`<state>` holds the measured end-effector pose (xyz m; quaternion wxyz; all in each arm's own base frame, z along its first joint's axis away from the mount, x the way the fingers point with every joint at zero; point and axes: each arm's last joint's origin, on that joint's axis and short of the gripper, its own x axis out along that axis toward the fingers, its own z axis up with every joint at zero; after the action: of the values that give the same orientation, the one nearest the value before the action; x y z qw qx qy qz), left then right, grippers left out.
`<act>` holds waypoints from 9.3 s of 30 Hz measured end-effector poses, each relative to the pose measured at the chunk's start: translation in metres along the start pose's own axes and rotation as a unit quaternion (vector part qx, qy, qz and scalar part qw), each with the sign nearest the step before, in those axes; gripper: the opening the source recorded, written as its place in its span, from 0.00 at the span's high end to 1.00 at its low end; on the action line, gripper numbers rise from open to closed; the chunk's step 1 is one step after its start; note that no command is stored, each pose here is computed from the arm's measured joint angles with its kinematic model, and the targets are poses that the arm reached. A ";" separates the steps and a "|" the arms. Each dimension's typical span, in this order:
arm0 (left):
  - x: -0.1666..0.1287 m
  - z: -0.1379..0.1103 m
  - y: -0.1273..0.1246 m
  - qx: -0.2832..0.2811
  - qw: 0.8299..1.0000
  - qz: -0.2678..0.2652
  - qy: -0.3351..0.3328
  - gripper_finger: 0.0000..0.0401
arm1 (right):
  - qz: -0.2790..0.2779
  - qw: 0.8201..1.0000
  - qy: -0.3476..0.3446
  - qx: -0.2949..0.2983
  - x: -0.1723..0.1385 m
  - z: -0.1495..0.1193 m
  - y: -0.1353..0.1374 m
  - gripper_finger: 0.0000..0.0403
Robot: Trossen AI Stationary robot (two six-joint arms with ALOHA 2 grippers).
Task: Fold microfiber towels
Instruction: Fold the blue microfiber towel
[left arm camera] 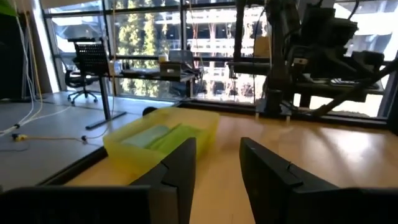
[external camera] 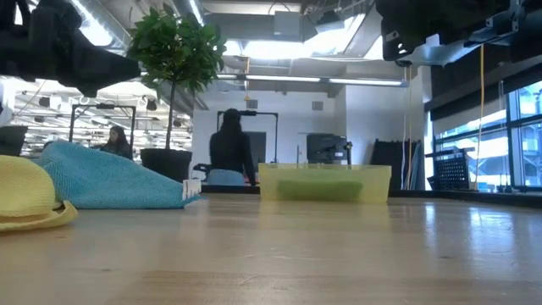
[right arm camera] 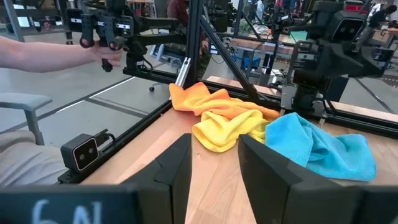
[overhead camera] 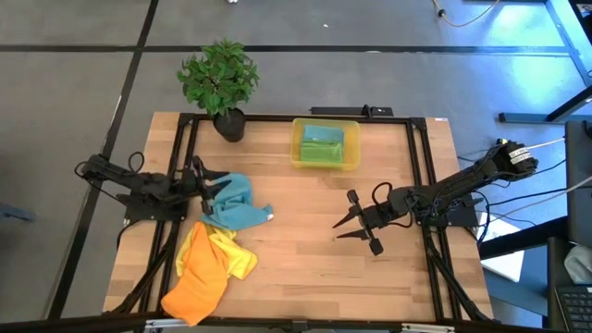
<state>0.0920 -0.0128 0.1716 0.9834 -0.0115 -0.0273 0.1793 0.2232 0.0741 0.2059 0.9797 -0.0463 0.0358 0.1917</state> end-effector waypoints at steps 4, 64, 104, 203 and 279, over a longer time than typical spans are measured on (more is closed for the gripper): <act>0.000 0.000 0.002 0.001 0.999 0.036 0.001 0.72 | 0.000 1.000 0.000 0.000 0.000 0.000 0.000 0.67; 0.000 0.000 0.003 0.003 0.999 0.047 0.003 0.72 | -0.002 0.999 -0.015 -0.038 0.000 0.003 0.000 0.67; 0.000 0.000 0.003 0.003 0.999 0.047 0.003 0.72 | -0.002 0.999 -0.016 -0.029 0.000 0.003 0.000 0.67; 0.000 0.002 0.008 0.445 0.888 0.107 0.049 0.72 | 0.001 0.999 -0.031 -0.030 0.000 0.006 0.000 0.67; 0.088 0.082 -0.095 -0.023 0.921 -0.106 0.373 0.72 | 0.004 1.000 -0.018 0.007 0.000 0.004 0.000 0.67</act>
<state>0.2033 -0.0696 0.2607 0.9350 -0.0973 0.3364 0.0557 0.2235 0.0745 0.2096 0.9798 -0.0355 0.0195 0.1957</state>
